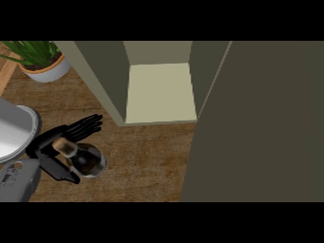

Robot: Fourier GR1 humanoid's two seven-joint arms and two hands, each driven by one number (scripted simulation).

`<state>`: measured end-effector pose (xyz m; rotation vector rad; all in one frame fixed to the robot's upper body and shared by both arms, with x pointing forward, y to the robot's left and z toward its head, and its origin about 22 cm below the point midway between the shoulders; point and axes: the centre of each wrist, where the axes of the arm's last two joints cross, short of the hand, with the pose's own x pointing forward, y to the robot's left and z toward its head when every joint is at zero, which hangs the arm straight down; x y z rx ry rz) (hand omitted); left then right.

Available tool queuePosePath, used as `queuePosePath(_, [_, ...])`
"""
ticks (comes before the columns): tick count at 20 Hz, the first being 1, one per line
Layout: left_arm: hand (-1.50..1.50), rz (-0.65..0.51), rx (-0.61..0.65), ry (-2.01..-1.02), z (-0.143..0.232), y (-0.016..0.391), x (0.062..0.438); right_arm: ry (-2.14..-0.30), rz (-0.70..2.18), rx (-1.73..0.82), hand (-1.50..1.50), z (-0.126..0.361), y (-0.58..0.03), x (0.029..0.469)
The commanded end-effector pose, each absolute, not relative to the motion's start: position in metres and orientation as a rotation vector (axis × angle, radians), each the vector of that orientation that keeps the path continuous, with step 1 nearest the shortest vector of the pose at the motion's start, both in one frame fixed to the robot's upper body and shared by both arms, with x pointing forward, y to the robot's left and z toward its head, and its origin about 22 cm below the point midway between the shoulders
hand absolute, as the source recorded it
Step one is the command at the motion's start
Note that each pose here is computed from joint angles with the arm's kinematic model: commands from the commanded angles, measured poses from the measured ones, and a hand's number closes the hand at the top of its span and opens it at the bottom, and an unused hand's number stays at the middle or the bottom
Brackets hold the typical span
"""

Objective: Pick up the wine, place it into the cabinet and close the cabinet

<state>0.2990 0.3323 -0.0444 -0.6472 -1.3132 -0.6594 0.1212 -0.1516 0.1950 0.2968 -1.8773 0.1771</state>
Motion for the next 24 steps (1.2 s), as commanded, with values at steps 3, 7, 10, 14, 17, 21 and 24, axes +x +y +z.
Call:
queuePosePath(3, [-1.50,-0.686,-0.880,-1.276,-0.064,0.330,0.291,-1.952,0.150,0.290,-1.50,0.209,-0.165,0.097])
queuePosePath(7, [-1.50,-0.657,-0.878,-1.284,-0.072,0.329,0.289,-1.944,0.165,0.287,-1.50,0.207,-0.161,0.099])
queuePosePath(10, [-1.50,-0.671,-0.914,-1.281,-0.079,0.314,0.286,-1.946,0.185,0.278,-1.50,0.208,-0.162,0.103])
queuePosePath(14, [-1.50,-0.626,-0.919,-1.322,-0.078,0.312,0.292,-1.952,0.171,0.277,-1.50,0.208,-0.160,0.101])
queuePosePath(17, [1.50,-0.588,-0.929,-1.316,-0.090,0.305,0.285,-1.953,0.169,0.274,-1.50,0.207,-0.164,0.103])
queuePosePath(21, [1.50,-0.585,-0.934,-1.322,-0.088,0.300,0.291,-1.938,0.197,0.285,-1.50,0.203,-0.160,0.100])
queuePosePath(24, [1.50,-0.586,-0.910,-1.382,-0.084,0.309,0.290,-1.947,0.188,0.278,-1.50,0.210,-0.168,0.094])
